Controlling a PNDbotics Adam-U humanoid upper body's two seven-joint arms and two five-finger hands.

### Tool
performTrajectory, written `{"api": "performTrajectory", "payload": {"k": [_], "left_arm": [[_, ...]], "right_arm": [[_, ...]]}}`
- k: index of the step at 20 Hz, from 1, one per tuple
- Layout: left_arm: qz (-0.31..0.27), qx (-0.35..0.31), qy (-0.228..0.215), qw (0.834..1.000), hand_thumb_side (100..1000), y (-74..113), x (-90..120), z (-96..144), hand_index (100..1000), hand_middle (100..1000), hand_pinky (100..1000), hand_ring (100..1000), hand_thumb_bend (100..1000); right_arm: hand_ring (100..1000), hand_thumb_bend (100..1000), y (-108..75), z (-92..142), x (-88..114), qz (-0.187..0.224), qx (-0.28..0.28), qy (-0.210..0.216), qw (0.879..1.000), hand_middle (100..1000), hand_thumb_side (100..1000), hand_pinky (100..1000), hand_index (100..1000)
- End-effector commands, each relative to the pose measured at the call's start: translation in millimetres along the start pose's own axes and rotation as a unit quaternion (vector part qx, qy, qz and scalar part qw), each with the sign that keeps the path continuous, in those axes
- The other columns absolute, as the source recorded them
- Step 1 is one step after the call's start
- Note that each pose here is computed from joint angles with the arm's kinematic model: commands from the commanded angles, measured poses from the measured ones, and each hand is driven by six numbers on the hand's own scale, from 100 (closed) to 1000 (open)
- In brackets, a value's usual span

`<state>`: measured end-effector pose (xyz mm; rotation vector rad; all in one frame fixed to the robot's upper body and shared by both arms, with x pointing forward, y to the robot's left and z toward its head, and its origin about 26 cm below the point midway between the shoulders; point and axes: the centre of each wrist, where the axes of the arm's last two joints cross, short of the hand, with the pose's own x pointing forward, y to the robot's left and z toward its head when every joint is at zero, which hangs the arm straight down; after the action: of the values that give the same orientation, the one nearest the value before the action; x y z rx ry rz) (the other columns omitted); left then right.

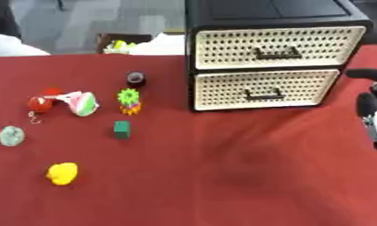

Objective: Pick up objects from table and place into drawer.

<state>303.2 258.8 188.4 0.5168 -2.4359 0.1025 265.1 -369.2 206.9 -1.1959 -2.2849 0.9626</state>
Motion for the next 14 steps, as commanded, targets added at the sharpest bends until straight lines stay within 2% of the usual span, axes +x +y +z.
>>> {"api": "performTrajectory", "payload": {"k": [1,4,14], "left_arm": [[-0.002,-0.007,-0.017,1.000,800,3.5,6,-5,747,657,652,549,100],[-0.003,-0.008,-0.016,1.000,800,3.6,6,-5,747,657,652,549,100],[-0.003,-0.014,-0.016,1.000,800,3.4,6,-4,747,657,651,547,100]], "right_arm": [[100,100,-19.5,-14,-2,0.029,0.009,-0.015,0.999,100,1000,100,704],[100,100,-28.4,-22,-3,0.034,0.021,-0.016,0.999,100,1000,100,679],[100,100,-52.5,-50,-1,0.064,0.109,-0.038,0.991,100,1000,100,716]]}}
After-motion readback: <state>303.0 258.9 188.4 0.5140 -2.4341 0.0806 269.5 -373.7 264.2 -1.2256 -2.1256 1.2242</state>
